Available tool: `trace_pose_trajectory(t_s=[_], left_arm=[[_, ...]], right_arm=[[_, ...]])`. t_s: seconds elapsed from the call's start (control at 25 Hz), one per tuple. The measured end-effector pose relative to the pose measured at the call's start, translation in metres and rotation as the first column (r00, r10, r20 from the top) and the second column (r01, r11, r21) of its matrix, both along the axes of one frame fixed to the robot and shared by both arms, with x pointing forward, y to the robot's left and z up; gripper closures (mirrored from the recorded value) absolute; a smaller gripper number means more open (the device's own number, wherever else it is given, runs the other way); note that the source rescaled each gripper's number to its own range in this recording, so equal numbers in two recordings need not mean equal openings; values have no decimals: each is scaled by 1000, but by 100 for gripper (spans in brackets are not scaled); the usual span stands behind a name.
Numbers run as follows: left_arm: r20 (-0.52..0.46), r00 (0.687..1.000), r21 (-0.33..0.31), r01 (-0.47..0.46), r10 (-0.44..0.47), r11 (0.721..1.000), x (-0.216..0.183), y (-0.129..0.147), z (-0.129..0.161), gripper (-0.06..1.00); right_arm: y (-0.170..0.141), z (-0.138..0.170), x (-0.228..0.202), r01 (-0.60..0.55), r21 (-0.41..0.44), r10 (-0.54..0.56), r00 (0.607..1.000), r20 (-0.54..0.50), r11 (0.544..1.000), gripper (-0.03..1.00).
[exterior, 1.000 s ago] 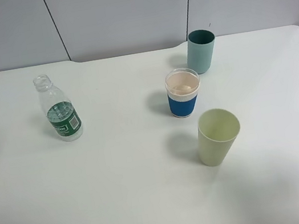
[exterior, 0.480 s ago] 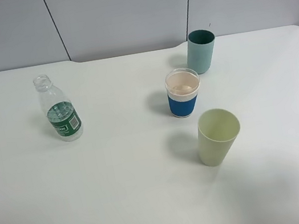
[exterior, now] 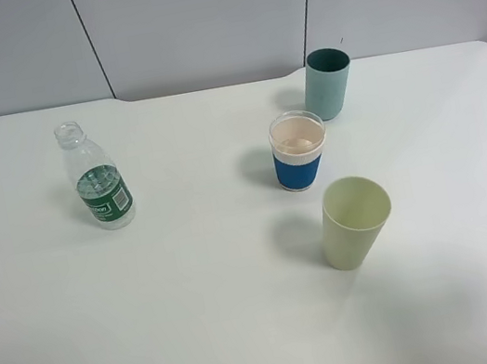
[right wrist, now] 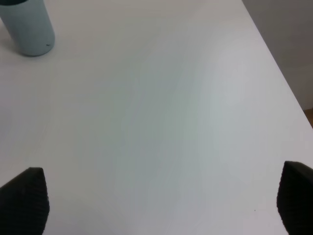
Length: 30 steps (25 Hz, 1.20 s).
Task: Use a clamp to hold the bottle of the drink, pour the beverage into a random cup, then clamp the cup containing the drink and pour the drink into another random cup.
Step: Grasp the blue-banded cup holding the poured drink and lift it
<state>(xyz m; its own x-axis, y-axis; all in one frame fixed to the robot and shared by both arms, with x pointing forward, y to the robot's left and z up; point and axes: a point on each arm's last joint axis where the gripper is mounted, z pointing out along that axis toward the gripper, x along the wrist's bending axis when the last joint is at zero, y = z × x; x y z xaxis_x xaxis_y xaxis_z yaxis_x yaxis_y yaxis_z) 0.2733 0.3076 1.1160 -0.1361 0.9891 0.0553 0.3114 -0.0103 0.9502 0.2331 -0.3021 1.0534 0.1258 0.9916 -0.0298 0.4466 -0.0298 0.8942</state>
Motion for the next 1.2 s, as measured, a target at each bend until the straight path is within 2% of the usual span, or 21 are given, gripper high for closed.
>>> trace_pose_trajectory(t_s=[0.2,0.4,0.64,1.2], left_arm=[[-4,1000,-2,-2,2,1000,-28,-4,-9,-5],[-8,1000,-9,2,-2,1000,-44,-7,-34,-5],[-121,993,-35,6,-10,999,-40,-7,-59,-5],[-131,991,-55,-3,-4,998,-40,-7,-61,-5]], right_arm=[[0,0,0,0,0,0,1000,0,1000,9],[0,0,0,0,0,0,1000,0,1000,9],[0,0,0,0,0,0,1000,0,1000,9],[0,0,0,0,0,0,1000,0,1000,9]])
